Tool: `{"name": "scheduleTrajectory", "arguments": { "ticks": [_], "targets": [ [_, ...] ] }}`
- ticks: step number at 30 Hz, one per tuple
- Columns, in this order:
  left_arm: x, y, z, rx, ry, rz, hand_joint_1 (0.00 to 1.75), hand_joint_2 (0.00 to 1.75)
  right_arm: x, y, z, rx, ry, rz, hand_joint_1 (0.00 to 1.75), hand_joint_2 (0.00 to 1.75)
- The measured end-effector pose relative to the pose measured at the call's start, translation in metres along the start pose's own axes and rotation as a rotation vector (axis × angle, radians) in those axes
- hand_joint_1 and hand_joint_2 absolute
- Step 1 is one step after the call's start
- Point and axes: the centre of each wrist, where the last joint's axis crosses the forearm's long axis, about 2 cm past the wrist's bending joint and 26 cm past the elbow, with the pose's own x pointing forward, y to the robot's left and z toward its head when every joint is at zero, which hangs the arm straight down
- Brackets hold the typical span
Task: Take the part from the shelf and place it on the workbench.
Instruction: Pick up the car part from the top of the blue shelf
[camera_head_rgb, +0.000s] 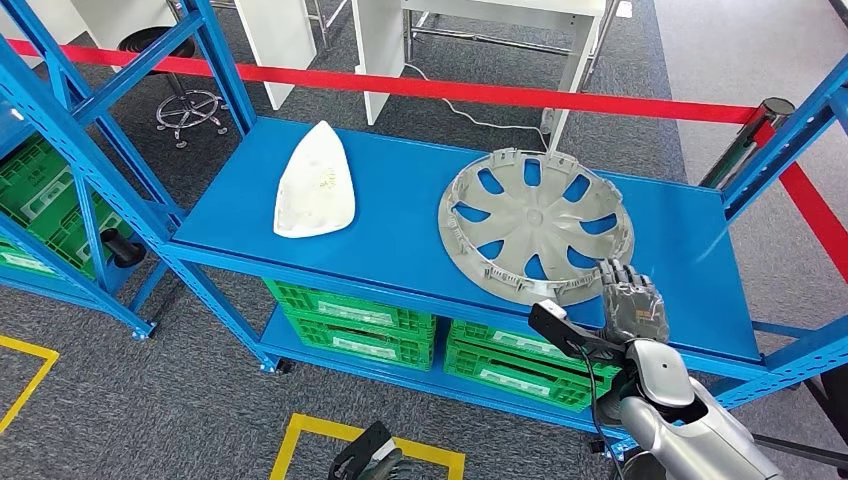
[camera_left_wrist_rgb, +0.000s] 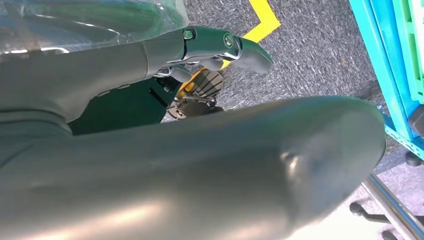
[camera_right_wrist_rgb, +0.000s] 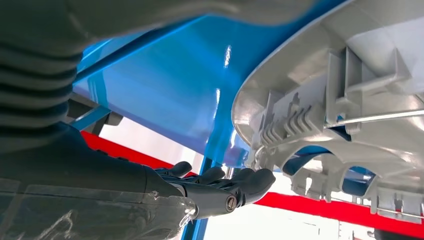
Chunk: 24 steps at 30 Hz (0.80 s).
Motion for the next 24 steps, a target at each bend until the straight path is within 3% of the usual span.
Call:
{"name": "scheduleTrajectory", "arguments": {
  "ticks": [24],
  "targets": [
    [-0.0011, -0.0003, 0.0003, 0.0, -0.005, -0.001, 0.0, 0.0, 0.0002, 0.0021, 0.0007, 0.041, 0.007, -0.011, 0.0, 1.75]
  ]
}}
